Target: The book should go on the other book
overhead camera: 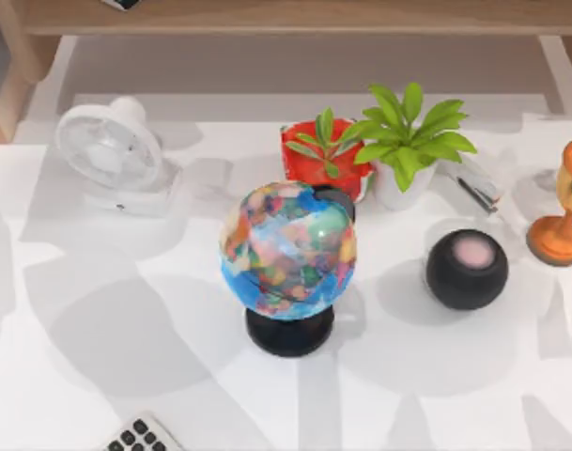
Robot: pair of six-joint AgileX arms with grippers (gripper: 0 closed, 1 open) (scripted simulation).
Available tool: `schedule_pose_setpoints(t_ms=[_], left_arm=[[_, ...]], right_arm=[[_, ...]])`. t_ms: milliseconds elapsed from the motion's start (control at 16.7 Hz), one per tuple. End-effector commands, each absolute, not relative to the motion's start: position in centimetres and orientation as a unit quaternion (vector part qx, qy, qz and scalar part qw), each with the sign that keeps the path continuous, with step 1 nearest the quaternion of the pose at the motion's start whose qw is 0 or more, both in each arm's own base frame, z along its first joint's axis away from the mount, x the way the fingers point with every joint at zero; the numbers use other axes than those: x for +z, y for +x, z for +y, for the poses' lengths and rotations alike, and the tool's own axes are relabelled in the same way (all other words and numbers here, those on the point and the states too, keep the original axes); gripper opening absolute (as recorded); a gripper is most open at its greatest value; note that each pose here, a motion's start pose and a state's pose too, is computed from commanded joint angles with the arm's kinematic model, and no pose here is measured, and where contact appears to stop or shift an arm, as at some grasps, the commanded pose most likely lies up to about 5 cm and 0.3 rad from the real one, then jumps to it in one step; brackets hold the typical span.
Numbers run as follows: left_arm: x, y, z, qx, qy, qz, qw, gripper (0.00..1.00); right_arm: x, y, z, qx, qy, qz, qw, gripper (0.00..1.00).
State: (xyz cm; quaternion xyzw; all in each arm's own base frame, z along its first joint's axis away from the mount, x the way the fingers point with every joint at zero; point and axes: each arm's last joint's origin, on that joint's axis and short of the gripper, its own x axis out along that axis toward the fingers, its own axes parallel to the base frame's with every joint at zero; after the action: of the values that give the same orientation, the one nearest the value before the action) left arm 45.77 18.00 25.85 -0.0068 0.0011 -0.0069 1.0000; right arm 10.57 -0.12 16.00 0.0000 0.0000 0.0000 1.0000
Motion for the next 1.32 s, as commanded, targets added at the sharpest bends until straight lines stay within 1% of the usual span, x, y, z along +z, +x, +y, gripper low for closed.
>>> schedule_pose_setpoints(t_ms=[180, 360, 600, 780, 1020, 1140, 1320], left_arm=[[26.0, 45.8, 17.8, -0.01, -0.001, 0.0, 1.0, 0.0], [27.3, 44.6, 18.0, -0.012, 0.045, -0.008, 0.999, 0.0], [29.2, 41.3, 19.4, -0.002, 0.162, -0.014, 0.987, 0.0], [29.7, 38.0, 21.0, 0.01, 0.273, -0.003, 0.962, 0.0], [28.5, 33.5, 23.0, 0.018, 0.421, 0.037, 0.906, 0.0], [27.1, 31.5, 23.7, 0.013, 0.487, 0.064, 0.871, 0.0], [24.2, 28.9, 24.3, -0.012, 0.571, 0.104, 0.815, 0.0]], right_arm=[[16.0, 10.6, -0.1, 0.0, 0.0, 0.0, 1.0, 1.0], [16.0, 10.6, -0.1, 0.0, 0.0, 0.0, 1.0, 1.0], [16.0, 10.6, -0.1, 0.0, 0.0, 0.0, 1.0, 1.0], [16.0, 10.6, -0.1, 0.0, 0.0, 0.0, 1.0, 1.0], [16.0, 10.6, -0.1, 0.0, 0.0, 0.0, 1.0, 1.0], [16.0, 10.6, -0.1, 0.0, 0.0, 0.0, 1.0, 1.0], [16.0, 10.6, -0.1, 0.0, 0.0, 0.0, 1.0, 1.0]])
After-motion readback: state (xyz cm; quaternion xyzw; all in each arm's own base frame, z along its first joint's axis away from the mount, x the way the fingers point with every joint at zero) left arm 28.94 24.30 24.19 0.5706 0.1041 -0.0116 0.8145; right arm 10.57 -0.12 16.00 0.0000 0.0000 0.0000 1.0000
